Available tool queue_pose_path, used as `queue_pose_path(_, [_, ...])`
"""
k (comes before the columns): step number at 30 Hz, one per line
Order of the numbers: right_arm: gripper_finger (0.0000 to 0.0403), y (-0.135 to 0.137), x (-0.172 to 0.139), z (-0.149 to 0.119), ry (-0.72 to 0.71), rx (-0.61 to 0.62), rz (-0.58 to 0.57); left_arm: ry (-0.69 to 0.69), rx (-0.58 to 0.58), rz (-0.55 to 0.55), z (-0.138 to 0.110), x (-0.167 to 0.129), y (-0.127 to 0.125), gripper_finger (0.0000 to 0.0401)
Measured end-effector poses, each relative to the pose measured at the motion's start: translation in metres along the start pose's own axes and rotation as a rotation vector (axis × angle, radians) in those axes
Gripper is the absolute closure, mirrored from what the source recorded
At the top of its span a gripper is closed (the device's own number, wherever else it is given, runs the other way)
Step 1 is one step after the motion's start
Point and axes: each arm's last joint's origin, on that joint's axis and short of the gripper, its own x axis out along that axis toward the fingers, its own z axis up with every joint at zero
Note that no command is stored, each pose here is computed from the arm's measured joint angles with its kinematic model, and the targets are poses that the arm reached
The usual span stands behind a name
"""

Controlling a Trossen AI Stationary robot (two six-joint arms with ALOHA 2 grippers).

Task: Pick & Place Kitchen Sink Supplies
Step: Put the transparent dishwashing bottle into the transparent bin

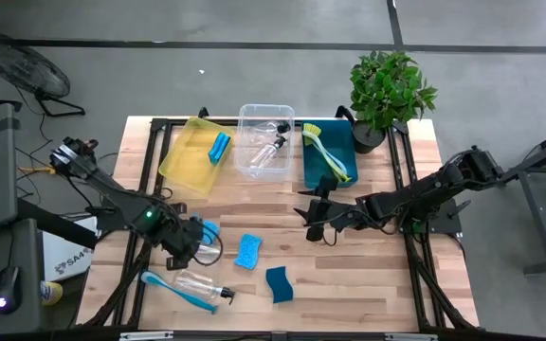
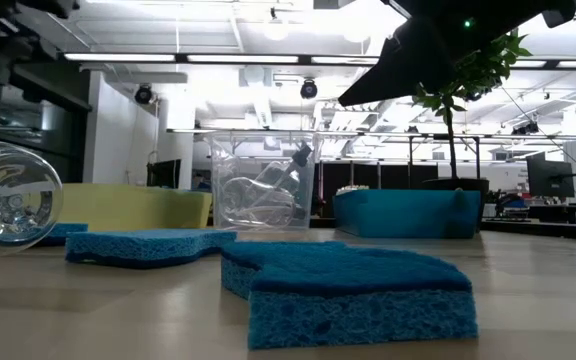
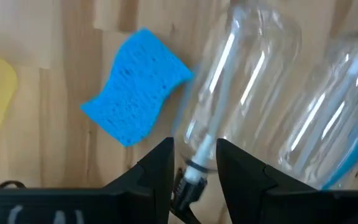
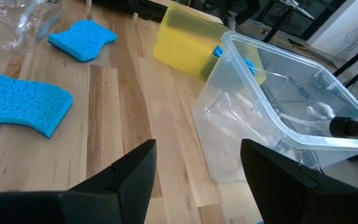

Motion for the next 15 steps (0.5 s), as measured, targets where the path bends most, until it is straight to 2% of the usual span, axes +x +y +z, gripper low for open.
queue_pose_path(6, [0.0176,0.0,0.0,0.0,-0.001,0.008,0.009,0.098,0.04,-0.012,-0.008,0.014,-0.009,0.0286])
queue_pose_path(10, [0.0176,0.0,0.0,0.0,-0.001,0.008,0.009,0.106,0.036,0.0,-0.009,0.016,-0.008,0.0284])
queue_pose_path(15, [0.0176,0.0,0.0,0.0,-0.001,0.01,0.009,0.122,-0.024,0.017,-0.011,0.015,-0.007,0.0246])
